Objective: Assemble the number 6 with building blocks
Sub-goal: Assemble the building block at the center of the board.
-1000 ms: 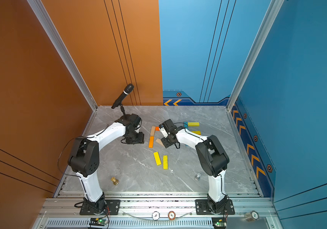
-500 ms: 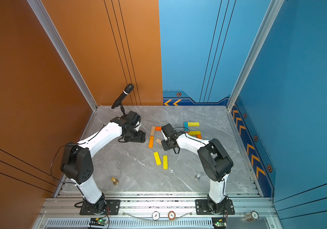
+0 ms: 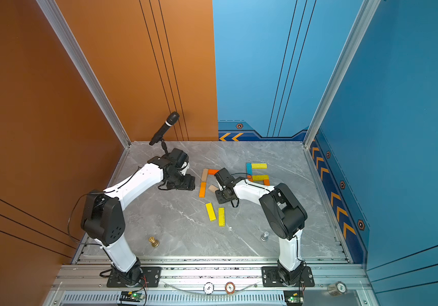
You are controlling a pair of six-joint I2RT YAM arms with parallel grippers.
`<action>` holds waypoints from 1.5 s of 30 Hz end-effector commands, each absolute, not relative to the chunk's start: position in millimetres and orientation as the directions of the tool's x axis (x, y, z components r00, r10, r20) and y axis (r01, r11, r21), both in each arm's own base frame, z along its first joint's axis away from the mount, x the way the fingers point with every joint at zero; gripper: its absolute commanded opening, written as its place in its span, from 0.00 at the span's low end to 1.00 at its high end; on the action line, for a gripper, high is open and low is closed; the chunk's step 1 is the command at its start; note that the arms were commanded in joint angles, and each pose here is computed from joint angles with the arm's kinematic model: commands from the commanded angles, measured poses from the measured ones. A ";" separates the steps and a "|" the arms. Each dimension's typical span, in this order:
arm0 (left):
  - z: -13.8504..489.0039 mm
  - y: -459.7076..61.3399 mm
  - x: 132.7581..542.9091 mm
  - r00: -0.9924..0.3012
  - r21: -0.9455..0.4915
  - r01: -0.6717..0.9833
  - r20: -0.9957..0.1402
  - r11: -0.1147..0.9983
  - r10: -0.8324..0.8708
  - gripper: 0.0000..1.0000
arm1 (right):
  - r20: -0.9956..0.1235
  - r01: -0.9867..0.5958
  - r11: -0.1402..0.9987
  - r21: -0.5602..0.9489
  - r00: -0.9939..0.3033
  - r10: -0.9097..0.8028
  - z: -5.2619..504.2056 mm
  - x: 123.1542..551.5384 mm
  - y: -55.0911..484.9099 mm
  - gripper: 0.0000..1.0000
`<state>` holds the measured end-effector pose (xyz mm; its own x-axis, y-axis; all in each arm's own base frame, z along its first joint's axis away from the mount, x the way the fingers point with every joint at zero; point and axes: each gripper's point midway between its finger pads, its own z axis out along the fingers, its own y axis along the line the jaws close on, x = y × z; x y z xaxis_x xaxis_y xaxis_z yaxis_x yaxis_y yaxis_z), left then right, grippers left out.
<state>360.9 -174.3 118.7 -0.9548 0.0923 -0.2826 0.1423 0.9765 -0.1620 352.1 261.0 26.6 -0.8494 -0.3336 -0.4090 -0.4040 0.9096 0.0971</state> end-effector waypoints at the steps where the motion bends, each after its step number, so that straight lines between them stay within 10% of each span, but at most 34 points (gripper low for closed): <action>1: 118.9 -173.0 360.4 -0.956 -0.177 0.145 -0.277 0.973 0.092 0.82 | -0.390 -0.377 0.923 0.075 -0.863 -0.321 15.0 355.8 256.7 0.30; 45: 113.6 -173.2 363.1 -0.966 -0.231 0.108 -0.255 0.967 0.047 0.82 | -0.355 -0.297 0.955 0.024 -0.895 -0.269 11.3 370.7 264.0 0.52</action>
<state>366.0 -172.1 115.3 -0.9616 0.0604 -0.2677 0.1195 0.9703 -0.2105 380.7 274.5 25.2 -0.8590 -0.2864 -0.4243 -0.3480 0.9346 0.0738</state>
